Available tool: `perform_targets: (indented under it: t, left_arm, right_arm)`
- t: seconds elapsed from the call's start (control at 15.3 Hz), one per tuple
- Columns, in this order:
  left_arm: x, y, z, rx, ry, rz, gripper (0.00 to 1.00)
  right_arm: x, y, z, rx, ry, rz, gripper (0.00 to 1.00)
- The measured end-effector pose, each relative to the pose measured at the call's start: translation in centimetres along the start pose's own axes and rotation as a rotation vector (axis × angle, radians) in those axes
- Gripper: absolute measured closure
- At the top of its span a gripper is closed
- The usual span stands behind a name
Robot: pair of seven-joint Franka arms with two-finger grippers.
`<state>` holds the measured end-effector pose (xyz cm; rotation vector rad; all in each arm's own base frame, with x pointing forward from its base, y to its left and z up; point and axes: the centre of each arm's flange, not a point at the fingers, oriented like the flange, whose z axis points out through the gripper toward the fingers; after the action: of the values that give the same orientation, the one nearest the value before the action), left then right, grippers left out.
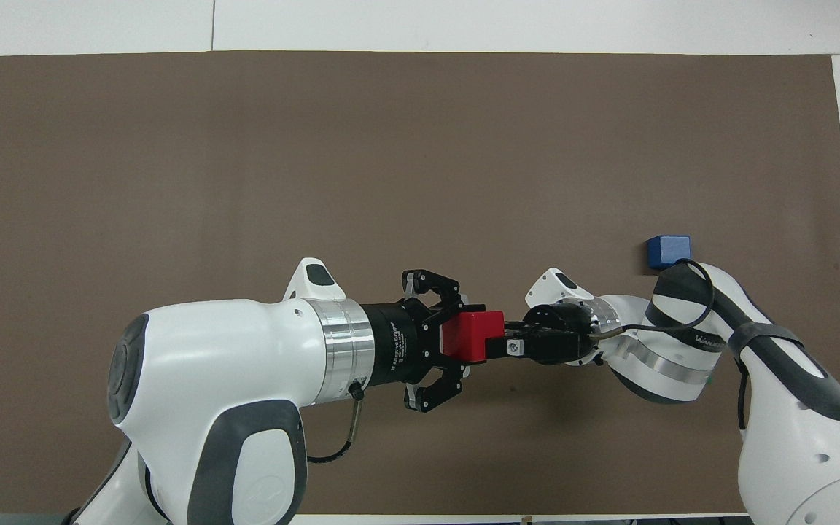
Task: Transfer red block to right arm and stack on blue block
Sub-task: 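Close the right gripper on the red cube and open the left gripper, then carry the red cube toward the blue cube while the left gripper withdraws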
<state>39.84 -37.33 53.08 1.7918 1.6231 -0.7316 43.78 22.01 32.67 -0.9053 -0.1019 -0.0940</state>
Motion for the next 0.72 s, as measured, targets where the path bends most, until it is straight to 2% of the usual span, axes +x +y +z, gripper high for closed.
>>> perform_targets:
  t: [0.26, 0.33, 0.59, 0.72]
  left_arm:
    - [0.0, 0.0, 0.0, -0.001, 0.000, 0.000, 0.45]
    - [0.0, 0.0, 0.0, 0.000, 0.000, -0.004, 0.42]
    - [0.9, 0.1, 0.0, 0.000, 0.008, -0.028, 0.01]
    - [1.3, 0.5, -0.4, -0.007, 0.012, -0.033, 0.00]
  right_arm:
    - [0.0, 0.0, 0.0, 0.000, -0.001, 0.000, 0.44]
    - [0.0, 0.0, 0.0, -0.001, -0.001, -0.005, 0.44]
    - [0.4, -0.1, 0.0, -0.008, 0.001, -0.019, 0.44]
    - [0.5, -0.1, 0.0, -0.014, 0.002, -0.022, 0.44]
